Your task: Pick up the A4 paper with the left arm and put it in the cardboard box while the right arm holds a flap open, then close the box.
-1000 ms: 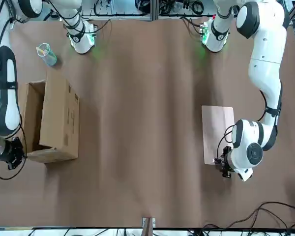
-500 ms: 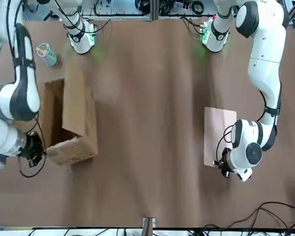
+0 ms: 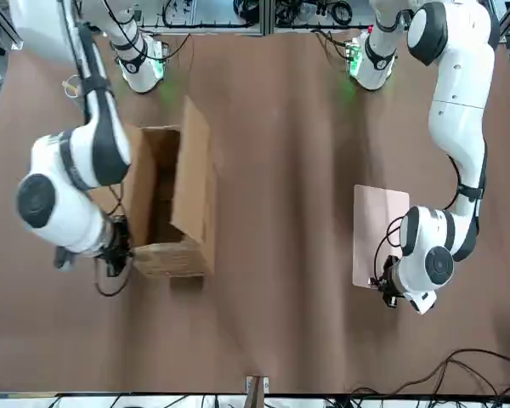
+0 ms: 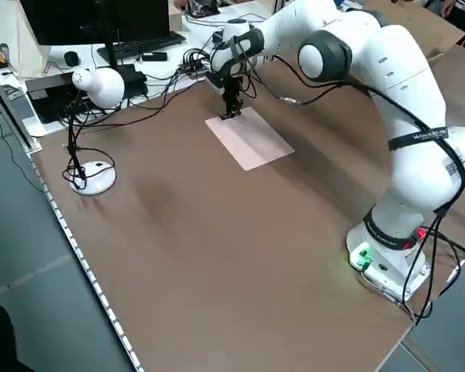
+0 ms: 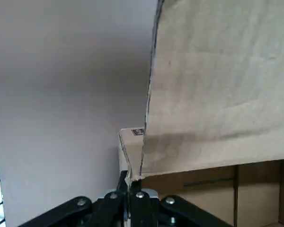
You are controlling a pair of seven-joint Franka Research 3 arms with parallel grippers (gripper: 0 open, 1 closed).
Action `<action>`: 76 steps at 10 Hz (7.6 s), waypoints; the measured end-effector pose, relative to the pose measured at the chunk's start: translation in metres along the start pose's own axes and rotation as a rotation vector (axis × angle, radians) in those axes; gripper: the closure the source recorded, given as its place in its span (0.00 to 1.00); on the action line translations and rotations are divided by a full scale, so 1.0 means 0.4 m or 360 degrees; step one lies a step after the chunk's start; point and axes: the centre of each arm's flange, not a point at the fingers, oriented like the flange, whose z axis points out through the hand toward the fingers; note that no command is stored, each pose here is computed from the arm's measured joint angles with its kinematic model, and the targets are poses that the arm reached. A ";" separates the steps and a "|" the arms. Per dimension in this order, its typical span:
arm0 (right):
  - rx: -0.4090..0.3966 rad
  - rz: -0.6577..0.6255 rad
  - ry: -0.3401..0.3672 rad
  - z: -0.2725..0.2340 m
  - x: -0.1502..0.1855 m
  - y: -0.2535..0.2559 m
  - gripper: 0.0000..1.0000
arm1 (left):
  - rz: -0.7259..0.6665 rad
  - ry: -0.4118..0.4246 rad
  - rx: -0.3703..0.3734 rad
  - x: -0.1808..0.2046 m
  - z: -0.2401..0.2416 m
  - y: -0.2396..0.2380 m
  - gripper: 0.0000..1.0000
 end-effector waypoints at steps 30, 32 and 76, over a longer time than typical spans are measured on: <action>0.0219 -0.0085 -0.0003 0.115 -0.568 0.138 0.00 | -0.0051 -0.0176 -0.0029 -0.488 -0.955 -0.211 0.70; 0.0177 -0.0133 0.0014 0.019 -0.605 0.199 0.00 | -0.0025 -0.0249 -0.0062 -0.552 -1.018 -0.249 0.70; -0.0134 -0.2440 -0.0036 -0.374 0.494 0.028 0.00 | 0.0076 -0.0580 -0.0475 -1.059 -0.753 -0.177 0.70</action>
